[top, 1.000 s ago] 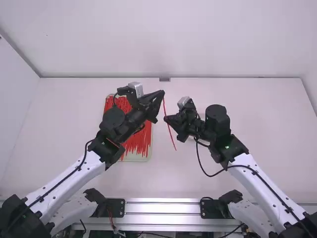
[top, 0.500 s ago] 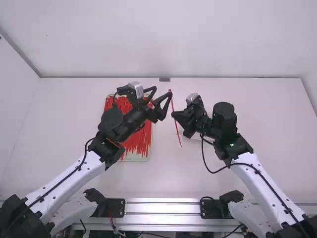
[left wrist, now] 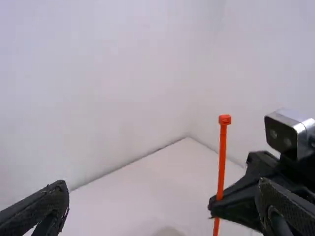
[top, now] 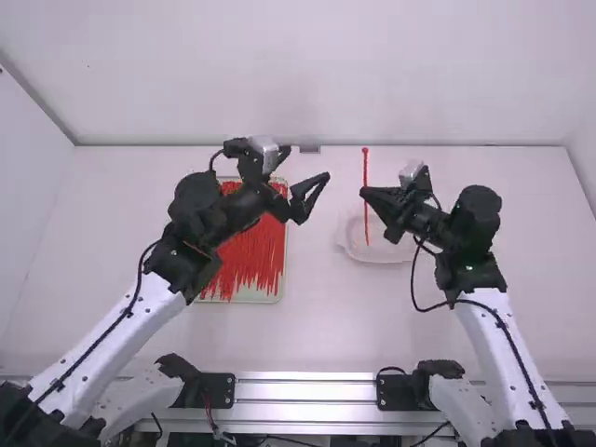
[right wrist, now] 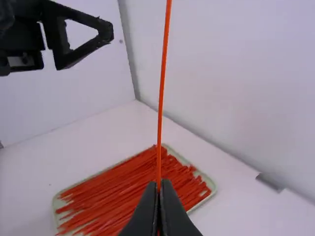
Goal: Fasten the cable tie
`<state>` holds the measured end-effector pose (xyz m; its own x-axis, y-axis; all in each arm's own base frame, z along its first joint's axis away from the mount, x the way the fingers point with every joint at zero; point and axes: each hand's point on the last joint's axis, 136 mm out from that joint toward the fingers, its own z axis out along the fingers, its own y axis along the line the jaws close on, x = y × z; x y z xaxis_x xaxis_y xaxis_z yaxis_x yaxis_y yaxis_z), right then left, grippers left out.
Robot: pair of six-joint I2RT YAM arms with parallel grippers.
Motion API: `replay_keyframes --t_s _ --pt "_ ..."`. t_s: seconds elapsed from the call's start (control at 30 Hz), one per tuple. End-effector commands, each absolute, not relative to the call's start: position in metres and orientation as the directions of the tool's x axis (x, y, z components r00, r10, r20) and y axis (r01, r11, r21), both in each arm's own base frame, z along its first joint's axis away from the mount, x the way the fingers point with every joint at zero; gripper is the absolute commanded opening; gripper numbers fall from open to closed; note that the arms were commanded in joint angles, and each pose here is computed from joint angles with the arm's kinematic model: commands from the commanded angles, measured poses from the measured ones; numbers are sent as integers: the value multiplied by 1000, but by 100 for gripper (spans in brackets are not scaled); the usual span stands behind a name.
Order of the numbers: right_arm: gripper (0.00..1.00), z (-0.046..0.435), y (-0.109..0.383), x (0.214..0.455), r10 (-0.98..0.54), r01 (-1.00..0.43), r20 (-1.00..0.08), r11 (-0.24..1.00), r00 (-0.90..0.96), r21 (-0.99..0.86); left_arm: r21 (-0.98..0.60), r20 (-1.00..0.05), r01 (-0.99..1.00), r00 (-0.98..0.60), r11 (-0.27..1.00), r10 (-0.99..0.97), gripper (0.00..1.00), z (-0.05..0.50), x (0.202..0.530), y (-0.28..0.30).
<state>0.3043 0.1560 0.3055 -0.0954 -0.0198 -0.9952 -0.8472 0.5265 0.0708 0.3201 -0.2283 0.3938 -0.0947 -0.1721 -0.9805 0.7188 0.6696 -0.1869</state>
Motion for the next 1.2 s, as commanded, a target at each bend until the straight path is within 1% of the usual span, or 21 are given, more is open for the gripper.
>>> replay_keyframes --t_s 0.0,0.07,0.1,0.23,0.37,0.53,0.6,0.7,0.8,0.87,1.03,1.1,1.13,1.17 --pt "0 316 159 288 -15 -897 -999 440 -37 27 -50 -994 815 15 577 -106 99 415 300 -239" --pt "0 324 155 290 1 -892 -1000 452 -14 13 33 -992 873 87 487 -90 99 424 282 -249" --pt "0 326 154 291 2 -890 -1000 456 -4 4 46 -991 880 101 473 -91 99 426 279 -251" --pt "0 330 153 291 18 -888 -1000 460 -6 14 45 -991 878 99 477 -89 99 423 284 -252" --pt "0 336 154 291 39 -890 -999 455 -12 28 31 -994 870 80 491 -79 99 416 297 -245" --pt "0 336 163 286 36 -904 -999 427 0 16 42 -994 910 79 412 -72 99 411 296 -238" --pt "0 339 167 289 47 -910 -999 414 0 19 56 -993 920 91 388 -72 99 411 298 -229" --pt "0 342 172 297 49 -918 -999 395 -13 31 32 -992 928 74 372 -100 99 418 299 -217" --pt "0 344 180 304 45 -932 -999 361 -29 43 52 -990 941 92 334 -104 99 421 293 -214" --pt "0 343 190 310 40 -950 -998 307 -41 51 74 -989 951 109 299 -100 99 423 287 -214" --pt "0 341 208 321 31 -969 -997 234 -69 74 62 -989 952 98 301 -107 99 423 287 -215" --pt "0 342 216 318 24 -983 -997 169 -72 75 36 -990 955 74 294 -118 99 424 286 -217" --pt "0 342 217 317 23 -985 -997 156 -72 75 35 -990 956 73 291 -118 99 424 285 -217" --pt "0 344 222 312 20 -991 -998 117 -64 66 49 -990 961 84 271 -117 99 425 281 -218"
